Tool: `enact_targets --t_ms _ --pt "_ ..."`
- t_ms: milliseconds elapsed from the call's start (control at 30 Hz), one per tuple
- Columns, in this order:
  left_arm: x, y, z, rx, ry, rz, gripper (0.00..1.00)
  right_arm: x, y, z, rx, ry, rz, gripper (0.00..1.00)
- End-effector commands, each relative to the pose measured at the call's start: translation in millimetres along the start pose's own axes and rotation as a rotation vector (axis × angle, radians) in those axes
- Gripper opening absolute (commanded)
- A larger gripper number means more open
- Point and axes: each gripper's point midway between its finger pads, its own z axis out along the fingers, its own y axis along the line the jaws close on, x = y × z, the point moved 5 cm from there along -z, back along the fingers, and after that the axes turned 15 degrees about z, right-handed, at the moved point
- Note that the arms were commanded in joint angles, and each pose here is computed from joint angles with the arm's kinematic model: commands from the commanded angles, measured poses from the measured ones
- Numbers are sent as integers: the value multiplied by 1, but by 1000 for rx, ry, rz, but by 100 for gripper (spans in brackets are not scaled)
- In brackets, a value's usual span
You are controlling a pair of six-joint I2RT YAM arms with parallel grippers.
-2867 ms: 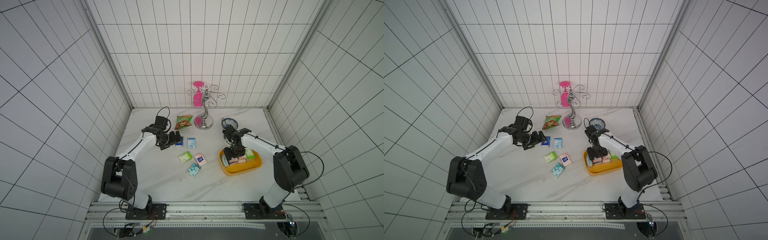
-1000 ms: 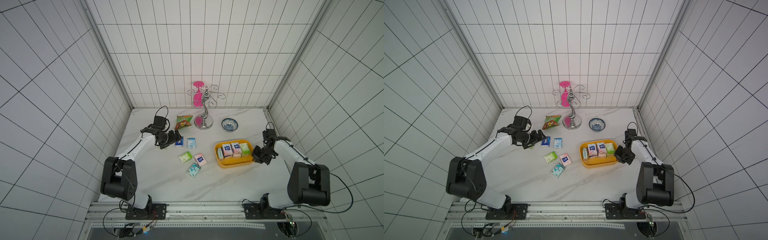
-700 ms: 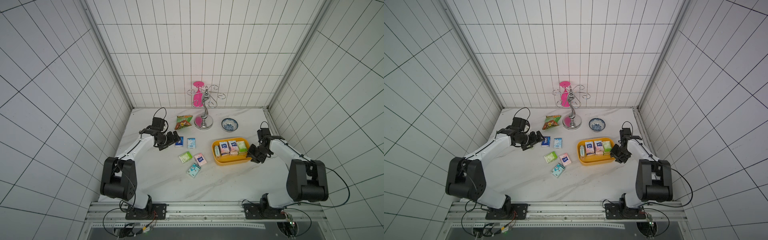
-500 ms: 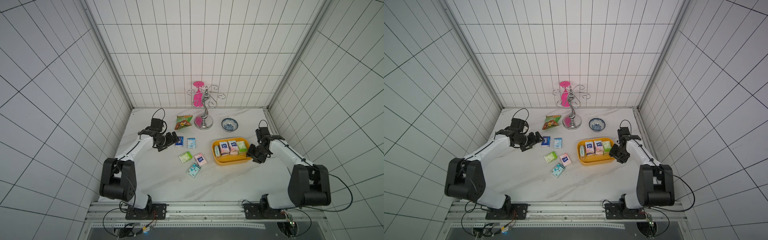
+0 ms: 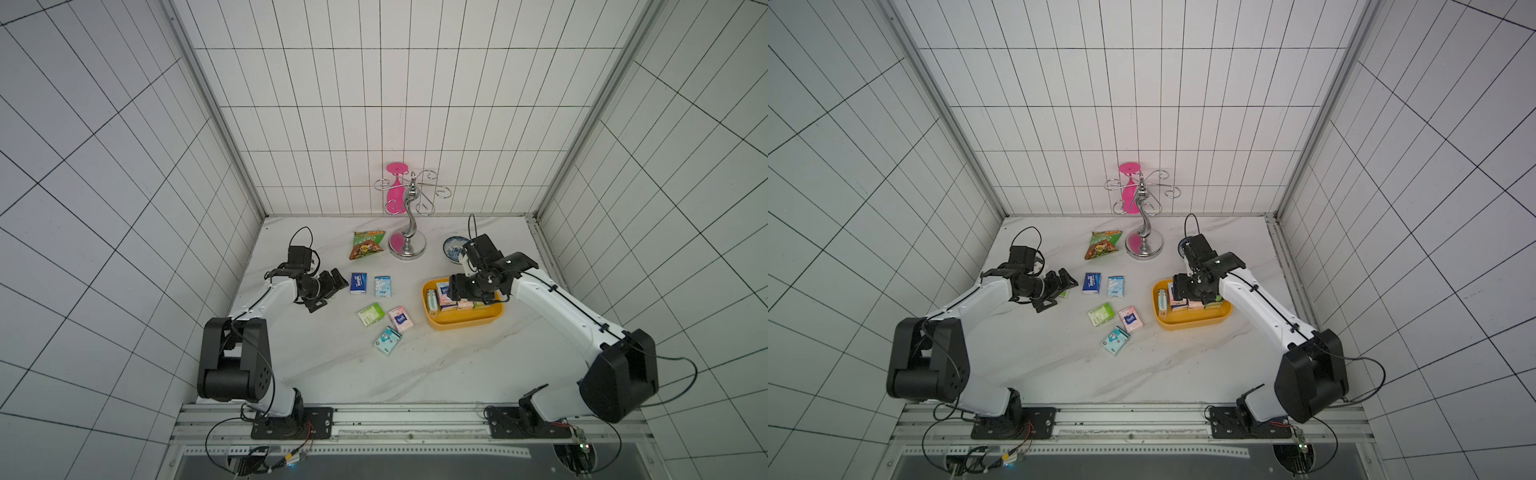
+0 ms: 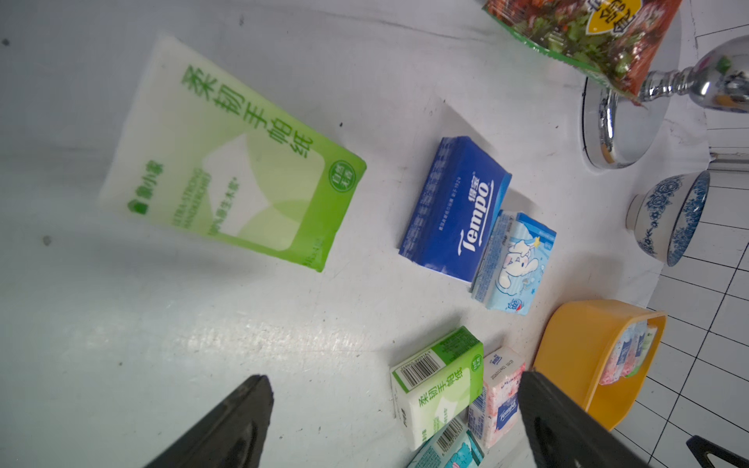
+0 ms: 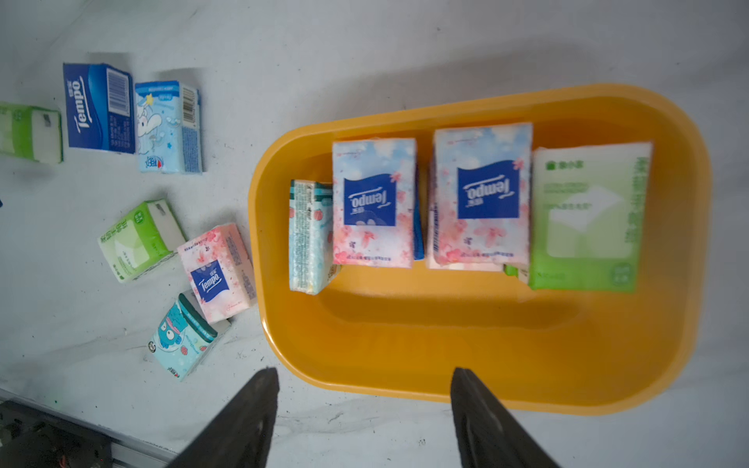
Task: Put the pocket tissues into the storage box
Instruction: Move the storage box to the center of the board, then pick up the pocket tissues from the center of the board.
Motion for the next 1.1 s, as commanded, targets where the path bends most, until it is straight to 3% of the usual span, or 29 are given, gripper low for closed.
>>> enact_targets --t_ms 0,167,333,500,1067 --pt "-4 -3 -11 9 -49 12 98 12 38 17 -23 75 -203 72" --pt "-1 11 -14 27 -42 -61 98 26 82 42 -6 128 -419 73" --pt "2 27 -28 -11 -71 -95 98 34 101 68 5 172 -521 80" --pt "5 33 -39 -52 -96 -106 98 44 104 93 16 252 -556 88" --pt "5 28 -52 -61 -124 -90 98 49 121 141 70 372 -604 87"
